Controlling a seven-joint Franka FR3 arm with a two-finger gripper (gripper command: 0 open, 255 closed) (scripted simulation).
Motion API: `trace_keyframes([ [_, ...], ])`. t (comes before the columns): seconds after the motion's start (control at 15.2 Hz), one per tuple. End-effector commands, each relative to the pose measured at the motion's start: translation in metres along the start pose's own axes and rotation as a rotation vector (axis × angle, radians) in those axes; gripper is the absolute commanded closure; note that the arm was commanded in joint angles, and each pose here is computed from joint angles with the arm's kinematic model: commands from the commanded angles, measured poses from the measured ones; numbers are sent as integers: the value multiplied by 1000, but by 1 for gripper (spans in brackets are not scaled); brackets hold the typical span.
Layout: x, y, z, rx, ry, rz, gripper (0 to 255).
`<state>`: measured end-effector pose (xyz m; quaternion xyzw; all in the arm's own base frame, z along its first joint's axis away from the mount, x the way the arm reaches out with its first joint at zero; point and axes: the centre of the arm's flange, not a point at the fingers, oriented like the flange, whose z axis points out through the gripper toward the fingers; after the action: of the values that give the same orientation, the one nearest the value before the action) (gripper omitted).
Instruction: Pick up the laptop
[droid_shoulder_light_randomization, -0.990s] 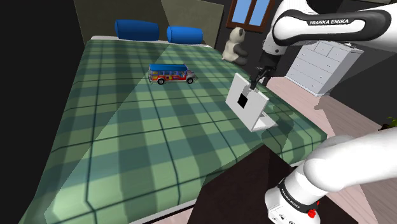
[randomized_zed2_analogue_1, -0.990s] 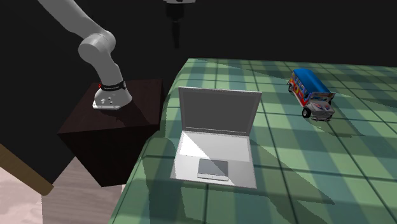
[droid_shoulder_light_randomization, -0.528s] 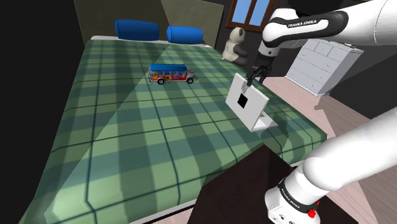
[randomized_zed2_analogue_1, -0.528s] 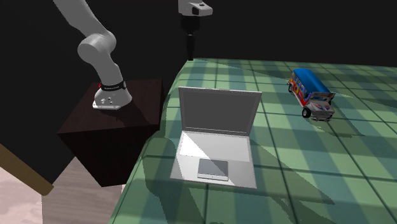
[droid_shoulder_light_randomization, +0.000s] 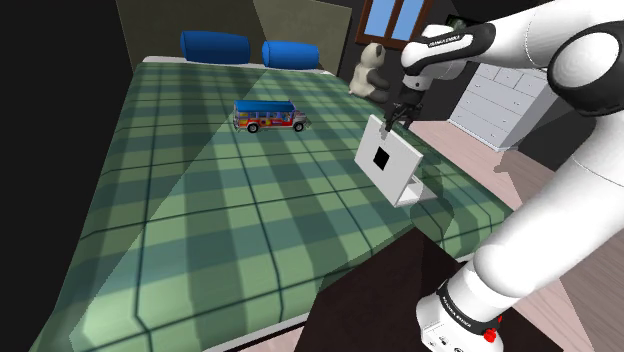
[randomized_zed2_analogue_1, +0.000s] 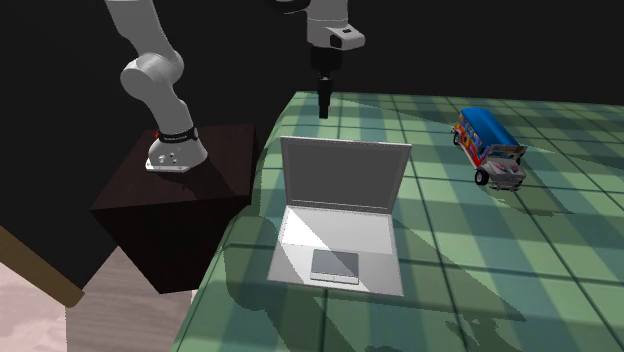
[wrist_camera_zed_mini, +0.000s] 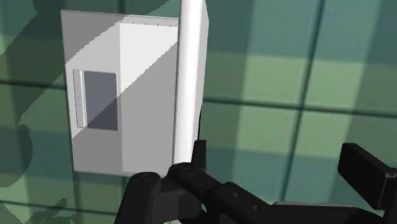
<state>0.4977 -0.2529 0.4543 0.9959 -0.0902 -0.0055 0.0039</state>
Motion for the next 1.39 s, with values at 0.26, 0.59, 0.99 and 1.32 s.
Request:
trace_keyframes([
  [0.26,53,60,24,13,7,60,0],
  [0.59,64,73,45,16,9,73,0],
  [0.99,64,73,69,16,9,73,0],
  [1.32,64,73,69,16,9,73,255],
])
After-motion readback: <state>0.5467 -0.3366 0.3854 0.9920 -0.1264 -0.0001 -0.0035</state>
